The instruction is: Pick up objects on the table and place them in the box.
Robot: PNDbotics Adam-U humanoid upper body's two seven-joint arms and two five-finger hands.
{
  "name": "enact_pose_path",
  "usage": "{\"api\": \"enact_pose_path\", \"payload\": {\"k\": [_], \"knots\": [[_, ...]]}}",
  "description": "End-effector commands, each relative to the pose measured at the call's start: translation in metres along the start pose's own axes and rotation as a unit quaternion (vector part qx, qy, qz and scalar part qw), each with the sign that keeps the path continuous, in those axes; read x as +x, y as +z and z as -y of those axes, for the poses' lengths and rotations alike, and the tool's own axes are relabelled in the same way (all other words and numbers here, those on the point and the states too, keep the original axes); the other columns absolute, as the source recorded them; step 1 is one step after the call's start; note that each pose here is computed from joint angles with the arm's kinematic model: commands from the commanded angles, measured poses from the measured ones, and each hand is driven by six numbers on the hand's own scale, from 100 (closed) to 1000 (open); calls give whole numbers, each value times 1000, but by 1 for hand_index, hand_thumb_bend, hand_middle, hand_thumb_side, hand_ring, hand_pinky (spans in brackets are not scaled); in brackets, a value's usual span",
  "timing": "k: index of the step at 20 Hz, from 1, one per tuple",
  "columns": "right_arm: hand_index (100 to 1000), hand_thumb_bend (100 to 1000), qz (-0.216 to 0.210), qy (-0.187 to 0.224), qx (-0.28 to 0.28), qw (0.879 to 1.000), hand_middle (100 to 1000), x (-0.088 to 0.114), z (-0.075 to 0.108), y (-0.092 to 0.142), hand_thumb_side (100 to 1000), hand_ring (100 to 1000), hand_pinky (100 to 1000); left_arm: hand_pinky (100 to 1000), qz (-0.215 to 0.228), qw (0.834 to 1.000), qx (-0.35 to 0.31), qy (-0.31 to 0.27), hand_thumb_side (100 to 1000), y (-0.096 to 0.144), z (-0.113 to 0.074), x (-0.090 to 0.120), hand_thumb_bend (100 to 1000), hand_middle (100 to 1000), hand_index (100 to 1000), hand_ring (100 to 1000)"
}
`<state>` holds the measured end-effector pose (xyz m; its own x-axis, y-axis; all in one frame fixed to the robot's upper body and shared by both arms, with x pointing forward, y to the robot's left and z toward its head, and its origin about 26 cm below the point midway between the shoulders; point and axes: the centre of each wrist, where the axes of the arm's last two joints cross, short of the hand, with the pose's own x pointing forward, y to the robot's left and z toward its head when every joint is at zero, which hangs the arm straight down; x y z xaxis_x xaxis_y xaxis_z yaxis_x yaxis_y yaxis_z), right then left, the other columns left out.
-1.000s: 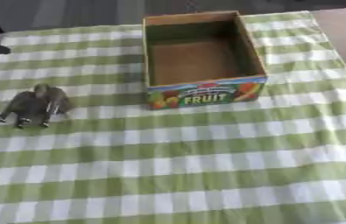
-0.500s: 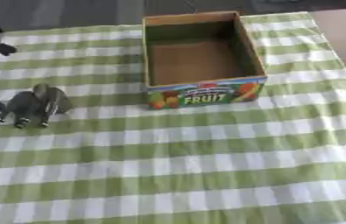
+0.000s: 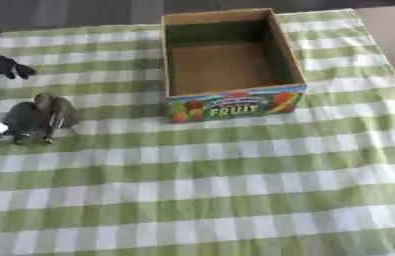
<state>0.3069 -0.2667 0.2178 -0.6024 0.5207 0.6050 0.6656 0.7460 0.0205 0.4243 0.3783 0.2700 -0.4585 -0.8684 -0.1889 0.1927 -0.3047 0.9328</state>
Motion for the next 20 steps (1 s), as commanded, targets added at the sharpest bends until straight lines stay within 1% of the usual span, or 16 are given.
{"api": "enact_pose_path", "payload": {"k": [1,7,11,15,16,17,20], "knots": [[786,100,12,-7,-3,1000,670,6,1,-4,654,650,792,840,-11,1000,2,-18,440,5,-8,-5,571,835,973,840],[786,100,11,-10,-3,1000,669,6,0,-3,654,650,792,824,-11,1000,5,-19,419,-1,1,-5,563,828,932,829],[786,100,10,-12,-3,1000,669,7,0,-3,654,650,792,824,-13,1000,4,-25,418,-6,5,-4,555,828,932,831],[786,100,9,-14,-2,1000,669,7,-1,-3,654,650,792,823,-21,999,-2,-30,416,-10,8,-4,531,823,926,829],[786,100,9,-14,-2,1000,669,7,-1,-3,654,650,792,821,-21,999,-5,-31,431,-11,9,-4,523,818,918,827],[786,100,9,-14,-3,1000,669,7,-1,-3,653,650,792,819,-20,999,-6,-31,412,-12,9,-4,515,817,914,825],[786,100,7,-13,-3,1000,669,6,-1,-2,652,650,792,803,-15,999,-10,-30,409,-14,9,-4,496,805,889,813]]}}
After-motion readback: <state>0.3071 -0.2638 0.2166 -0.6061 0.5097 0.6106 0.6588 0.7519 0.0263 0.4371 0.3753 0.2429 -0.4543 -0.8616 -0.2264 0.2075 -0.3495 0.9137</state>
